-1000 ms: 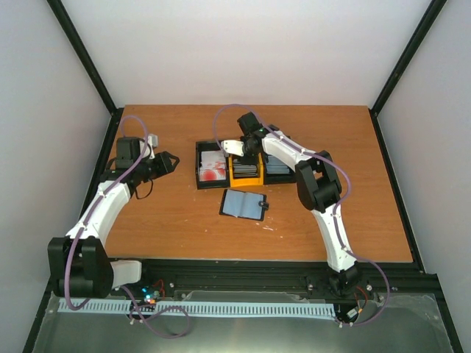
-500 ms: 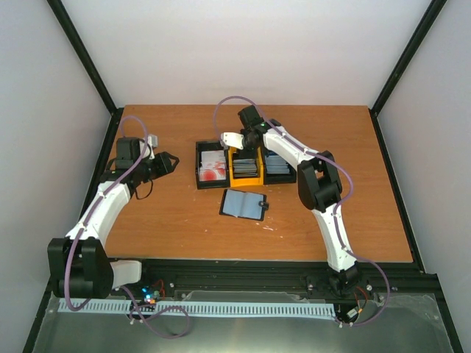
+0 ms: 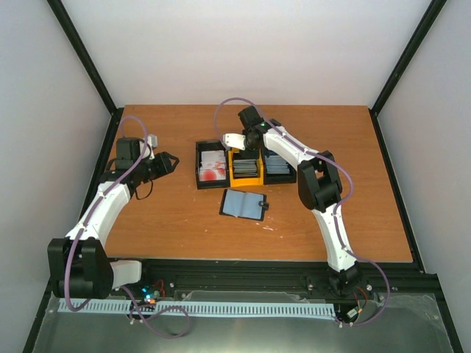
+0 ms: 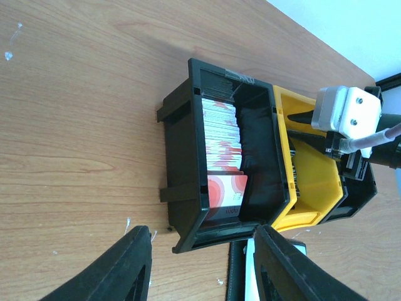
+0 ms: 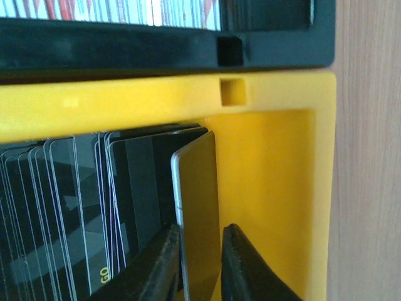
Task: Put the credit cards into the card holder
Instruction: Pick up the credit card from the storage box.
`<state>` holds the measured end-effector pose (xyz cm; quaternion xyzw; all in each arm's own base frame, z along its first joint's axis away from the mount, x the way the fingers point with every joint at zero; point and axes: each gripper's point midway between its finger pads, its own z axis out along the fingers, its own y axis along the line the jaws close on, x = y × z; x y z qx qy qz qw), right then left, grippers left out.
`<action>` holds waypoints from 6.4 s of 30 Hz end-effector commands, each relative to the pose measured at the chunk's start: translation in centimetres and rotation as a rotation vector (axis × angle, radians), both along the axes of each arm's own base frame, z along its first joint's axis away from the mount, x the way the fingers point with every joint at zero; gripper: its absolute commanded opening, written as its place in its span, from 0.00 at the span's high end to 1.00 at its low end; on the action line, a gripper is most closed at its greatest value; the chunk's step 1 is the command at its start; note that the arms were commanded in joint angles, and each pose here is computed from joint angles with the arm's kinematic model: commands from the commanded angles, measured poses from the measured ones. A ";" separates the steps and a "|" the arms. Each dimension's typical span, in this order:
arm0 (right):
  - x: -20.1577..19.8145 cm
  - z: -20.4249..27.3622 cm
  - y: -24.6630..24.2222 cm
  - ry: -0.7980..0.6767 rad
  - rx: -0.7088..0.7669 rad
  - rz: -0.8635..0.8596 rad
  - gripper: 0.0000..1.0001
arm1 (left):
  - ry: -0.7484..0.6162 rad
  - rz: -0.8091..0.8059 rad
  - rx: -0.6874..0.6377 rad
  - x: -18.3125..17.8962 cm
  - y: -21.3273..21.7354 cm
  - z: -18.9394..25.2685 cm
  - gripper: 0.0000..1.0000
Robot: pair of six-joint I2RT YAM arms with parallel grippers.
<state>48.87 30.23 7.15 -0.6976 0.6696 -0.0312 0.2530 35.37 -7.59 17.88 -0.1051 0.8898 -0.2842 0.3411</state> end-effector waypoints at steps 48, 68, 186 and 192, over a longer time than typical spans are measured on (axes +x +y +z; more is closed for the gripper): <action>-0.8 4.4 1.2 -0.018 0.098 0.045 0.97 | -0.168 -0.046 -0.115 0.6 -1.4 4.5 0.48; -3.3 10.9 -1.7 0.351 0.524 -0.070 0.97 | -0.256 -0.265 -0.211 5.4 -9.0 3.8 0.30; -6.6 14.3 -5.3 1.170 1.406 -0.711 0.97 | 0.026 -0.655 -0.574 8.4 -20.5 1.0 0.93; -6.2 11.6 -5.3 1.144 1.320 -0.811 0.69 | 0.019 -0.686 -0.607 8.0 -20.7 2.0 0.96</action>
